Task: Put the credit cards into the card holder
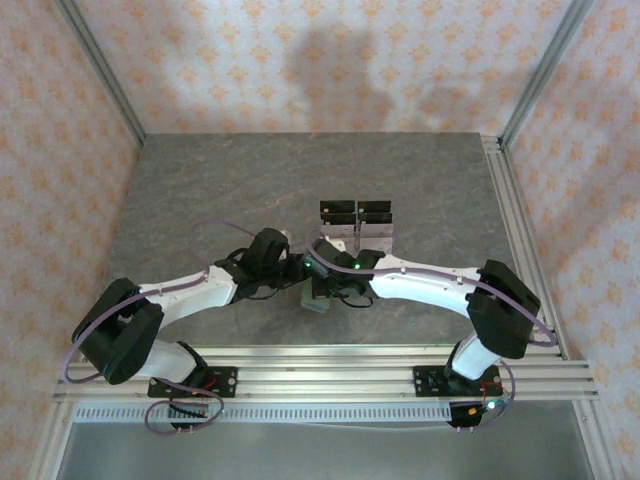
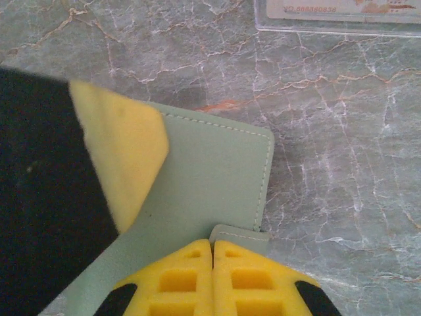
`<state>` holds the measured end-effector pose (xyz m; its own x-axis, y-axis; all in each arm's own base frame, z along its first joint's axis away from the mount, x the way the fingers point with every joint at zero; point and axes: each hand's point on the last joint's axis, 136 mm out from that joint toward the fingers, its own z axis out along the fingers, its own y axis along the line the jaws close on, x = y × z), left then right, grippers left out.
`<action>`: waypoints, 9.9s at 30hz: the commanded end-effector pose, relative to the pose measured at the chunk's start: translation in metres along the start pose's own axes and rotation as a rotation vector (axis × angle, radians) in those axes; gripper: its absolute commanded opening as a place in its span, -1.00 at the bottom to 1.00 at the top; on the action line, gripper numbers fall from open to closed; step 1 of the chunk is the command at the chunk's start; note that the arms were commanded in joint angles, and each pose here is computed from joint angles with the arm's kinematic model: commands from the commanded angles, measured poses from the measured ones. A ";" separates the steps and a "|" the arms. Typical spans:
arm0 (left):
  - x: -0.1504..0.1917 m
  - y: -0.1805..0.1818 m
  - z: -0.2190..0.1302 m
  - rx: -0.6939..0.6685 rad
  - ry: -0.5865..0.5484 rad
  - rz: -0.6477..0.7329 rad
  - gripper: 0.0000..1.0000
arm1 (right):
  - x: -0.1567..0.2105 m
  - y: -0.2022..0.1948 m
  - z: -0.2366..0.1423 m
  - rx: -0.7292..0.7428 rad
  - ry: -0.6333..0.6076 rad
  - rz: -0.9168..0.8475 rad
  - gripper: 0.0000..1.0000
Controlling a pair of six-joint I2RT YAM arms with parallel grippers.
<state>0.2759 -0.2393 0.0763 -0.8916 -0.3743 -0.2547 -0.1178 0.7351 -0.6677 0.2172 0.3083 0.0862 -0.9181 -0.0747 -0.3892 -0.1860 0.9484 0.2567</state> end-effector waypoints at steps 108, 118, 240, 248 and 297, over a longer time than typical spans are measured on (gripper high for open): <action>-0.018 -0.010 0.000 -0.147 -0.070 0.204 -1.00 | -0.002 -0.086 0.006 -0.049 -0.090 0.307 -0.94; 0.000 -0.061 0.009 -0.001 -0.018 0.222 -0.09 | -0.001 -0.089 0.013 -0.042 -0.076 0.313 -0.90; -0.079 0.010 -0.159 -0.392 -0.447 0.061 1.00 | 0.000 0.103 0.008 -0.525 0.147 0.158 -0.07; -0.081 0.005 -0.153 -0.393 -0.430 0.071 1.00 | -0.007 0.078 0.031 -0.437 0.126 0.181 -0.07; -0.074 0.017 -0.129 -0.463 -0.339 0.118 1.00 | -0.016 -0.021 0.024 -0.093 0.078 0.071 -1.00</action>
<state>0.2839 -0.1284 0.1752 -0.7061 -0.4103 -0.5772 -0.2802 0.9104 -0.3045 0.2311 0.3158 0.0431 -0.9640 -0.1277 -0.2331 -0.2049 0.9157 0.3456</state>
